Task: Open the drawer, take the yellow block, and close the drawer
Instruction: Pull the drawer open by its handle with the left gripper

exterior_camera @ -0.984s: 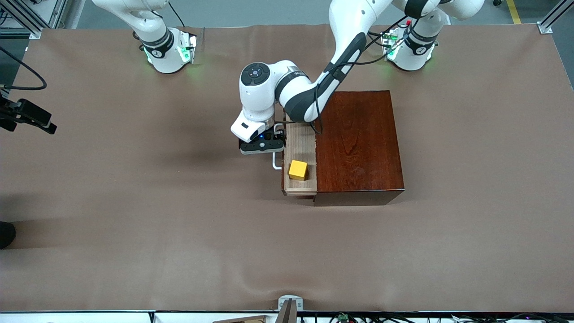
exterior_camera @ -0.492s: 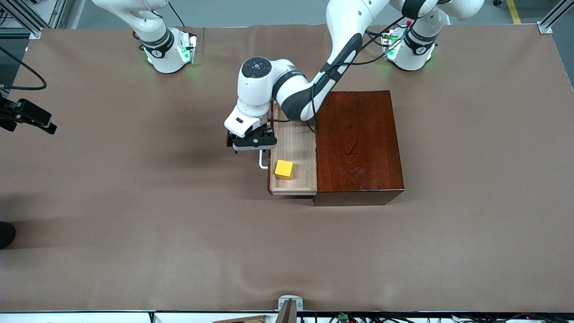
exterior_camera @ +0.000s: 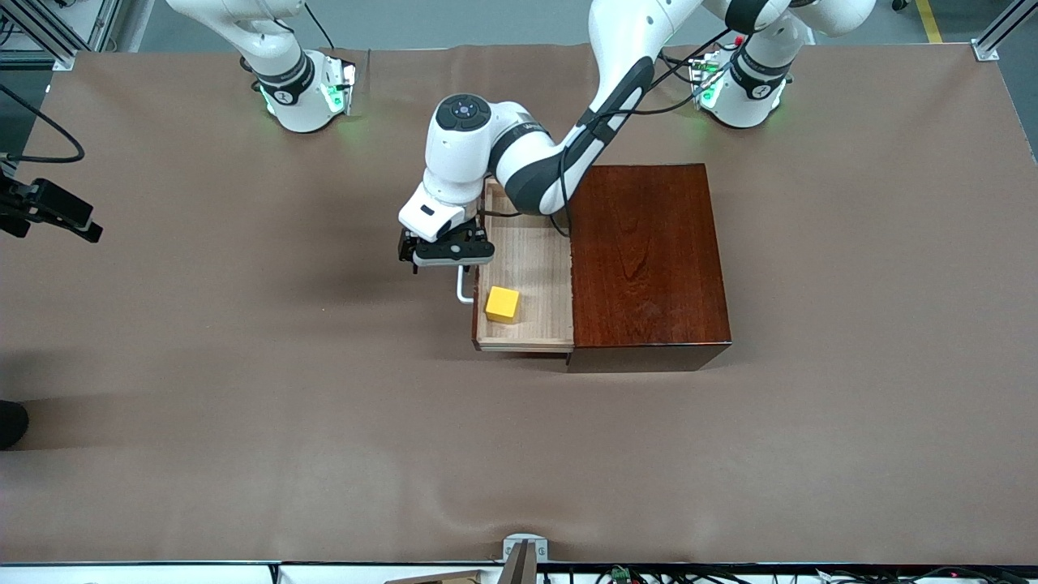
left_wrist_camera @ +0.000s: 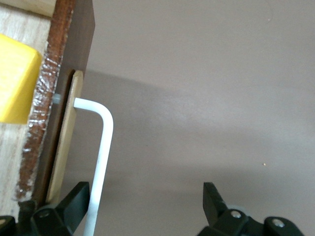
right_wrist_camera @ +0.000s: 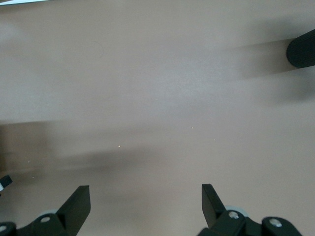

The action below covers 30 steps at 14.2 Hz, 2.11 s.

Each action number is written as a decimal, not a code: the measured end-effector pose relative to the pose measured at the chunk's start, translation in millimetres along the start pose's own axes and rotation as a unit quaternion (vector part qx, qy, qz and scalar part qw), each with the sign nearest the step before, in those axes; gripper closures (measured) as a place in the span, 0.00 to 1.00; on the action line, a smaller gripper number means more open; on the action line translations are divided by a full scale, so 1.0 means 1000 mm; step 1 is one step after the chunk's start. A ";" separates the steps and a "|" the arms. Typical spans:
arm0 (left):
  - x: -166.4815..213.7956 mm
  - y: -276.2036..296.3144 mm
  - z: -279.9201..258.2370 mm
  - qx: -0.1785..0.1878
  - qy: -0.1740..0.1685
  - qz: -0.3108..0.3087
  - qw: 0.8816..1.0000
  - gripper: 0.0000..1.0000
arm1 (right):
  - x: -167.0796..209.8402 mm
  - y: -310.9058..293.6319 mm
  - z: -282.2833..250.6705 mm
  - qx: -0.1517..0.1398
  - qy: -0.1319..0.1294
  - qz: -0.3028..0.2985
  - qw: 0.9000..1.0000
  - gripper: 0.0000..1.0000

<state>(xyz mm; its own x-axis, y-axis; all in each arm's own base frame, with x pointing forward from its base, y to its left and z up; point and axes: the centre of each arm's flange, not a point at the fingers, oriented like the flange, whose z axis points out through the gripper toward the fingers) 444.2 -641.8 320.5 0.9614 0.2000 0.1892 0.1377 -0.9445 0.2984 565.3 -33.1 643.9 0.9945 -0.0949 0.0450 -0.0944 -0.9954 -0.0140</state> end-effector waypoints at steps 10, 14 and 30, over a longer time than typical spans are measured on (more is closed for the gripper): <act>-0.002 0.003 -0.002 -0.004 0.005 0.003 1.000 0.00 | 0.000 0.000 0.000 0.000 0.000 0.000 1.000 0.00; -0.001 0.003 -0.004 -0.005 0.006 0.000 1.000 0.00 | 0.000 0.000 0.000 0.000 0.000 0.000 1.000 0.00; 0.071 0.000 -0.101 -0.023 0.030 -0.034 0.999 0.00 | 0.000 -0.002 0.000 0.000 0.000 -0.001 1.000 0.00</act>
<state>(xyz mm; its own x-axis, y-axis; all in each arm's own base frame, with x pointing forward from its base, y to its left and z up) 488.6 -601.0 428.6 0.9339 0.2800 0.2224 0.1901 -0.9156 0.3544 565.4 -31.4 643.9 0.9948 -0.0919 0.0447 -0.0914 -0.9957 -0.0141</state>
